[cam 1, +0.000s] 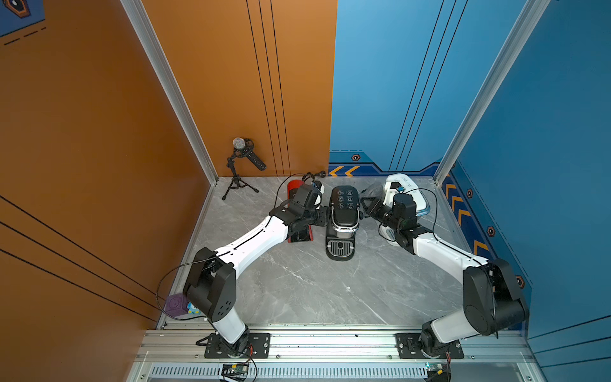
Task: Wipe the surface of a coffee machine
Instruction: Wipe the dirt from the surface of the coffee machine.
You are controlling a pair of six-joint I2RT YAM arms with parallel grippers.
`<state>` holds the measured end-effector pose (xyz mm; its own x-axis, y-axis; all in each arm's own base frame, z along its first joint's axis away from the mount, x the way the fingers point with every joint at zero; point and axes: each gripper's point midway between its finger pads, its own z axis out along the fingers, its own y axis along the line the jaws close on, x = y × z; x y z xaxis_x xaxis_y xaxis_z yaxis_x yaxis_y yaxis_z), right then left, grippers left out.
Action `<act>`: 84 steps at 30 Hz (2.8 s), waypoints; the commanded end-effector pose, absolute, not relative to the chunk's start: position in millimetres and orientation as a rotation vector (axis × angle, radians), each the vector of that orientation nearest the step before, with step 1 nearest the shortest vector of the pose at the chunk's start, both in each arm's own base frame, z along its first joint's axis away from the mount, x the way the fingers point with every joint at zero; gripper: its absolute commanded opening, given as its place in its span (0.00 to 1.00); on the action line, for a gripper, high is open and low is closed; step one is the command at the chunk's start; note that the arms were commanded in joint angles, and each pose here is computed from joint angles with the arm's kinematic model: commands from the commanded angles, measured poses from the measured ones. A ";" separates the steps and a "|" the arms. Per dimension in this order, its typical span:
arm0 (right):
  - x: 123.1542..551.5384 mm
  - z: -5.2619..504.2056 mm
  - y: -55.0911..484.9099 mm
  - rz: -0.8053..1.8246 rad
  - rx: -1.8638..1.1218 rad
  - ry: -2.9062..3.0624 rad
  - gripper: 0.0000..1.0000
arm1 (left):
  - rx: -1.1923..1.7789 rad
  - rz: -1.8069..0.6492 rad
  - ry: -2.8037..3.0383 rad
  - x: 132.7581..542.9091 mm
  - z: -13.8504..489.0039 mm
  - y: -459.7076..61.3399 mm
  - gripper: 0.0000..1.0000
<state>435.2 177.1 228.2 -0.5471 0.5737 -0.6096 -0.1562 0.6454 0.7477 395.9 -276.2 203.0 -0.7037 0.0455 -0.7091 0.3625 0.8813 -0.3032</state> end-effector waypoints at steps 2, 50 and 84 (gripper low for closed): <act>440.0 242.7 169.8 0.927 0.330 1.917 0.23 | 0.278 -0.565 2.239 401.0 220.5 -273.6 0.55; 448.0 190.1 198.2 0.751 0.248 2.063 0.25 | 0.284 -0.565 2.243 396.6 218.7 -275.1 0.55; 481.2 131.4 196.9 0.764 0.353 2.145 0.27 | 0.298 -0.576 2.232 394.6 223.8 -280.7 0.55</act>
